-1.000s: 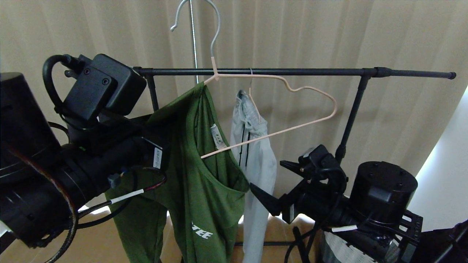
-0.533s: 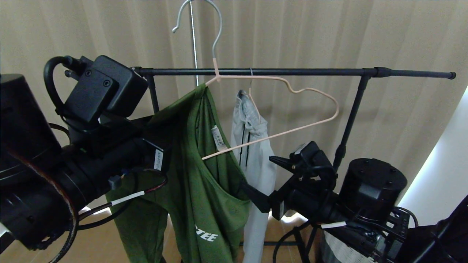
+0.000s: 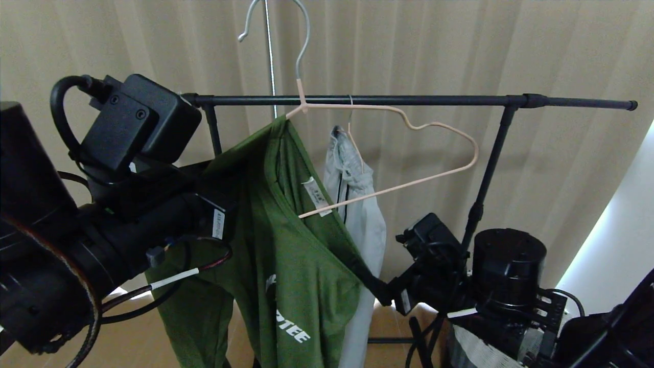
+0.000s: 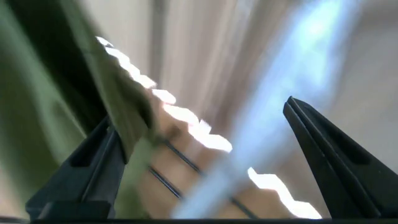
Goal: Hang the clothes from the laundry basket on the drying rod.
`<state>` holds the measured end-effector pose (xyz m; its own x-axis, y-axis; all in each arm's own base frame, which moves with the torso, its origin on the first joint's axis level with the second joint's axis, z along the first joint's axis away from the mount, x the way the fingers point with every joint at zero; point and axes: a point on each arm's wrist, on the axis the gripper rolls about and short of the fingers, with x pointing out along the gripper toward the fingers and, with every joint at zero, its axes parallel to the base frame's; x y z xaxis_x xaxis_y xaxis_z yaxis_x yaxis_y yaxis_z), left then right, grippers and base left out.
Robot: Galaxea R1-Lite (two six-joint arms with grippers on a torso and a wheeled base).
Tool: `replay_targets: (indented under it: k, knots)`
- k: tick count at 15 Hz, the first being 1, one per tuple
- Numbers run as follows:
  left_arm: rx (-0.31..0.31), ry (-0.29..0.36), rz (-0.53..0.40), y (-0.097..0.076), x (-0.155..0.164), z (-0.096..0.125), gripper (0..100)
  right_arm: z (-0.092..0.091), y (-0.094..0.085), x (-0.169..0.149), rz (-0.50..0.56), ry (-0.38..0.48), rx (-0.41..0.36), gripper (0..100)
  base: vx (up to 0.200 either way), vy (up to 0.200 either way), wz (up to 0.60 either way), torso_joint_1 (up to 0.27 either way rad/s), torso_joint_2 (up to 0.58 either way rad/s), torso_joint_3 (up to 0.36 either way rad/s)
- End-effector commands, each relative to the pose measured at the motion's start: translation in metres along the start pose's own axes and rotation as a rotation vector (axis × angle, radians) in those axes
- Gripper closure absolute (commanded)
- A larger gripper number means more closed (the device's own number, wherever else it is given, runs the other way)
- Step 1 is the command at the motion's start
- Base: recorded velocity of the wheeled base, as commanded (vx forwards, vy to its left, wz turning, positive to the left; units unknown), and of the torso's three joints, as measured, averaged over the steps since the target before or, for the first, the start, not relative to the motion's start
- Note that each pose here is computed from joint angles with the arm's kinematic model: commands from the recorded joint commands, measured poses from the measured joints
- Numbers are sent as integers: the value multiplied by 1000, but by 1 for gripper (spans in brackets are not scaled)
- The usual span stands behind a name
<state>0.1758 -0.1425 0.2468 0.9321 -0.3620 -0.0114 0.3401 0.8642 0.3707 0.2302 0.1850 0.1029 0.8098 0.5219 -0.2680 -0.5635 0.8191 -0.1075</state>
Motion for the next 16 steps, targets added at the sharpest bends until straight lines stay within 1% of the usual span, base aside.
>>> replay_targets:
  k: [1,3,4,7,10,12,13,14,16]
  knots:
    - [14,15,1,1,-4,-6,100,12,-26,-21,-97,-17,13,0,0,0,0,0,0,0]
    - [49,55,3,2,-8,-19,100,21,-47,-35,-173,-17,32,0,0,0,0,0,0,0]
    - [70,68,10,4,-10,-23,100,27,-57,-41,-210,-33,42,0,0,0,0,0,0,0]
    - [159,128,40,11,-12,-39,100,44,-75,-49,-276,-99,56,0,0,0,0,0,0,0]
    - [214,182,39,12,-16,-54,100,54,-77,-55,-285,-140,57,0,0,0,0,0,0,0]
    - [246,207,39,12,-17,-60,100,56,-77,-59,-285,-154,58,0,0,0,0,0,0,0]
    - [274,226,50,15,-17,-64,100,59,-75,-66,-279,-170,57,0,0,0,0,0,0,0]
    - [274,230,57,16,-16,-65,100,60,-74,-68,-275,-174,56,0,0,0,0,0,0,0]
    - [265,234,66,17,-15,-64,100,59,-62,-79,-224,-167,50,0,0,0,0,0,0,0]
